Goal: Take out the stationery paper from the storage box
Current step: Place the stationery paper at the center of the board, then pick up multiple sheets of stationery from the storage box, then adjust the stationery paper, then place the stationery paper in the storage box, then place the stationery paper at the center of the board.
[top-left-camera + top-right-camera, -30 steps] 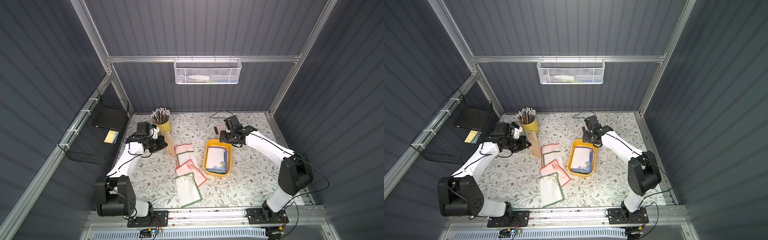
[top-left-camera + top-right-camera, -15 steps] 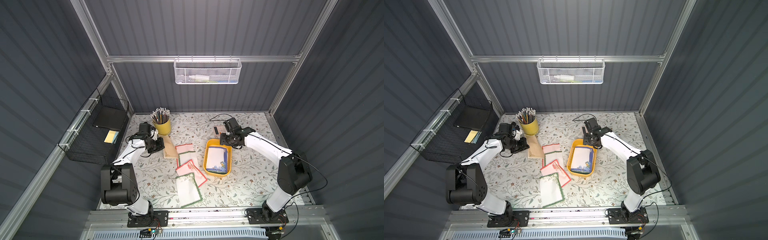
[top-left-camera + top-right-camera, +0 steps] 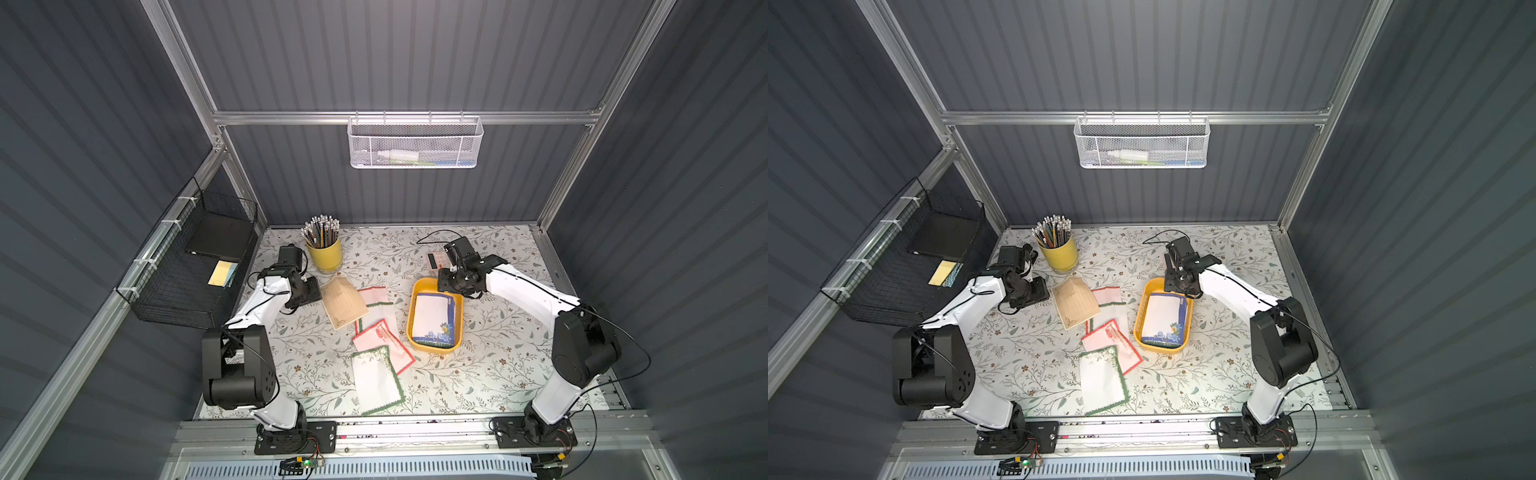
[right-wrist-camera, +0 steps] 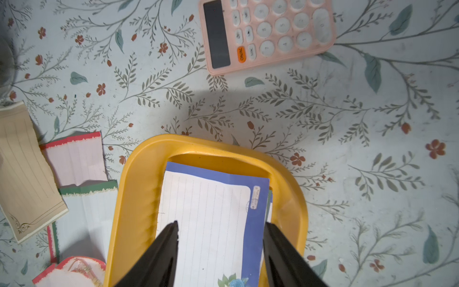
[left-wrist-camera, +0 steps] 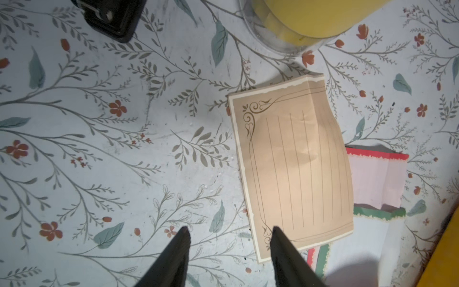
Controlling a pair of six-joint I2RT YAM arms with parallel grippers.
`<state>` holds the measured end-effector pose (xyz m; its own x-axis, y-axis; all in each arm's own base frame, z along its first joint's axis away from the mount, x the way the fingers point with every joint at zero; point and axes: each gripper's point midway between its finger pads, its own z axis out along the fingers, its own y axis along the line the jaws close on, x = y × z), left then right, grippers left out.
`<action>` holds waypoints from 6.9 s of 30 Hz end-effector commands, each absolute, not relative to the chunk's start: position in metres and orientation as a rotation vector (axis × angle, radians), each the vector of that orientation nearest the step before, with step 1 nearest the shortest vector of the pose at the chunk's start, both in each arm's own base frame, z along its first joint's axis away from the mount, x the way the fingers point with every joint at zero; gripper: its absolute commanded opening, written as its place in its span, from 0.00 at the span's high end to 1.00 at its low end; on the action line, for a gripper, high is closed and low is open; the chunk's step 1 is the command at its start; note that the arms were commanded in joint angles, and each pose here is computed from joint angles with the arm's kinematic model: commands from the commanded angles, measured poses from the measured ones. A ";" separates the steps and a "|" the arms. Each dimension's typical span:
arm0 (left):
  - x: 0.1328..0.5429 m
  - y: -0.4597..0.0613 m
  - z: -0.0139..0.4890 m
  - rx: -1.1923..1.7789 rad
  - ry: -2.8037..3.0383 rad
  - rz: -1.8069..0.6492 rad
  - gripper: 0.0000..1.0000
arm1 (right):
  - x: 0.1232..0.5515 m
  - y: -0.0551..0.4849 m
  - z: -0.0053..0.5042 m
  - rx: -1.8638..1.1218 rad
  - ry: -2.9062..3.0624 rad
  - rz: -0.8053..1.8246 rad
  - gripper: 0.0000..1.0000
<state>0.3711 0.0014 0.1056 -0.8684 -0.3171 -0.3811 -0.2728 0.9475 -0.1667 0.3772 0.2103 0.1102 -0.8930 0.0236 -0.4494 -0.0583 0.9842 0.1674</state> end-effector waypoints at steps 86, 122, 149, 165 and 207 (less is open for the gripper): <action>0.359 -0.240 0.173 0.141 2.317 -1.545 0.48 | 0.393 0.211 0.163 -0.026 2.578 0.142 1.00; 0.339 -0.353 0.162 0.344 2.329 -1.686 0.76 | 0.396 0.218 0.177 -0.022 2.558 0.241 1.00; 0.388 -0.260 0.228 0.163 2.256 -1.305 1.00 | 0.387 0.203 0.149 -0.001 2.617 0.139 0.69; 0.381 -0.156 0.265 -0.045 2.212 -1.023 1.00 | 0.383 0.204 0.130 -0.018 2.672 0.124 0.69; 0.316 -0.094 0.139 -0.328 2.295 -1.354 0.97 | 0.373 0.200 0.107 -0.021 2.726 0.092 0.68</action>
<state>0.3187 -0.0939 0.1402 -0.8619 -0.4300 -0.2689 0.0093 0.5167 -0.8561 0.3781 0.2024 0.1196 -0.8989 0.0078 -0.4380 -0.0319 0.9960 0.0832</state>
